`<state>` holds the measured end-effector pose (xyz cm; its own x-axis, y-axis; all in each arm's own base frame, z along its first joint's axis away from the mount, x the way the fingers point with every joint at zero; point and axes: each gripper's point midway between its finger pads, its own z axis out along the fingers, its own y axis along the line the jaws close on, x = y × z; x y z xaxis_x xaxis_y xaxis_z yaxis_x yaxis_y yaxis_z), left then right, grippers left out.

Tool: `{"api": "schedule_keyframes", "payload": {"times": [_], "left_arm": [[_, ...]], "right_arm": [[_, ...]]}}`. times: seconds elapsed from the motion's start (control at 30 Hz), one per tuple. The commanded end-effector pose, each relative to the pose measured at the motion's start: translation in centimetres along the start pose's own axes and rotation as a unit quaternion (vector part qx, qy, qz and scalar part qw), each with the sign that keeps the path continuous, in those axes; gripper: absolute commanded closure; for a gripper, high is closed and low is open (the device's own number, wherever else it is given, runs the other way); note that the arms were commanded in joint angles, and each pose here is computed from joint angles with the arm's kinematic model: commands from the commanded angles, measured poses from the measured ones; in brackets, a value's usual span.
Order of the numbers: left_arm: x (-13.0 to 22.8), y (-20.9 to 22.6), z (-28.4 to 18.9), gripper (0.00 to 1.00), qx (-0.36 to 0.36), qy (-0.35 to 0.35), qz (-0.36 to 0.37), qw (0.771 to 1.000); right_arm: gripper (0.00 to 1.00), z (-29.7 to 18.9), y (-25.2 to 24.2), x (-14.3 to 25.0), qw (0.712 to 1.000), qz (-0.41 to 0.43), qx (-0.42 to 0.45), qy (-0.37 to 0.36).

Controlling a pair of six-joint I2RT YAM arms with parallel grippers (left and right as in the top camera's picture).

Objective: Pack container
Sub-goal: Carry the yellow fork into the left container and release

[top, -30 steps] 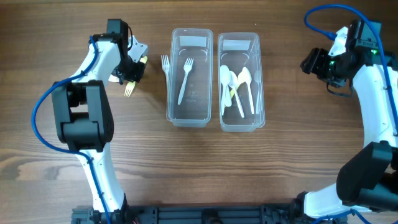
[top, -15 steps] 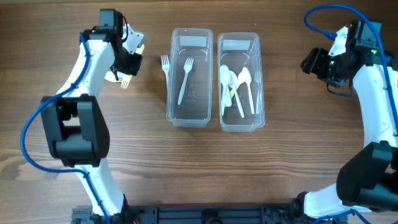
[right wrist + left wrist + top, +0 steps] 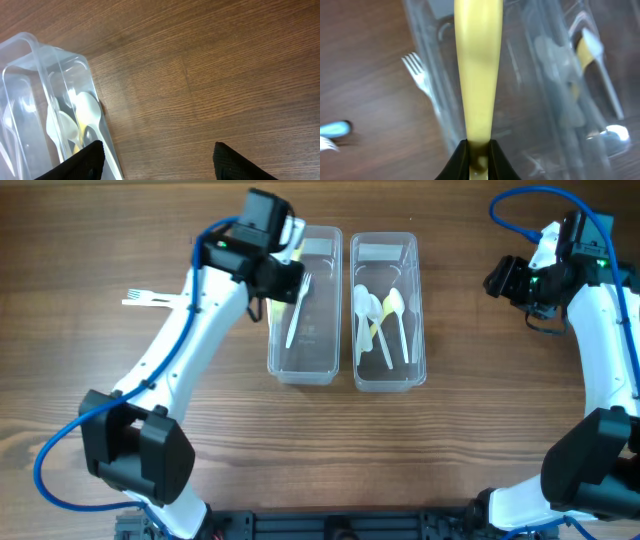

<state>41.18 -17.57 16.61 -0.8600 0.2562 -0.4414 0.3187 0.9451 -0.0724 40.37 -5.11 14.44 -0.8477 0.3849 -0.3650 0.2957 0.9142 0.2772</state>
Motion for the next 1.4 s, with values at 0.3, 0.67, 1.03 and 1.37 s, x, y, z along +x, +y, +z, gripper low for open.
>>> {"api": "schedule_keyframes", "payload": {"times": [0.3,0.67,1.03,1.37], "left_arm": [[-0.7,0.1,2.8,0.58,-0.011,0.000,-0.123,0.992],[-0.3,13.2,3.7,0.54,-0.068,-0.007,-0.312,0.948],[2.2,10.0,13.8,0.61,-0.023,0.069,-0.296,0.952],[2.4,7.6,15.6,0.64,-0.014,0.075,-0.266,0.961]], "right_arm": [[0.31,0.6,0.3,0.0,1.000,0.006,-0.008,0.003],[0.30,0.6,0.3,0.0,1.000,0.006,-0.008,0.003],[0.30,0.5,0.3,0.1,1.000,0.007,-0.008,0.004],[0.30,0.6,0.3,0.0,1.000,0.007,-0.008,0.003]]}}
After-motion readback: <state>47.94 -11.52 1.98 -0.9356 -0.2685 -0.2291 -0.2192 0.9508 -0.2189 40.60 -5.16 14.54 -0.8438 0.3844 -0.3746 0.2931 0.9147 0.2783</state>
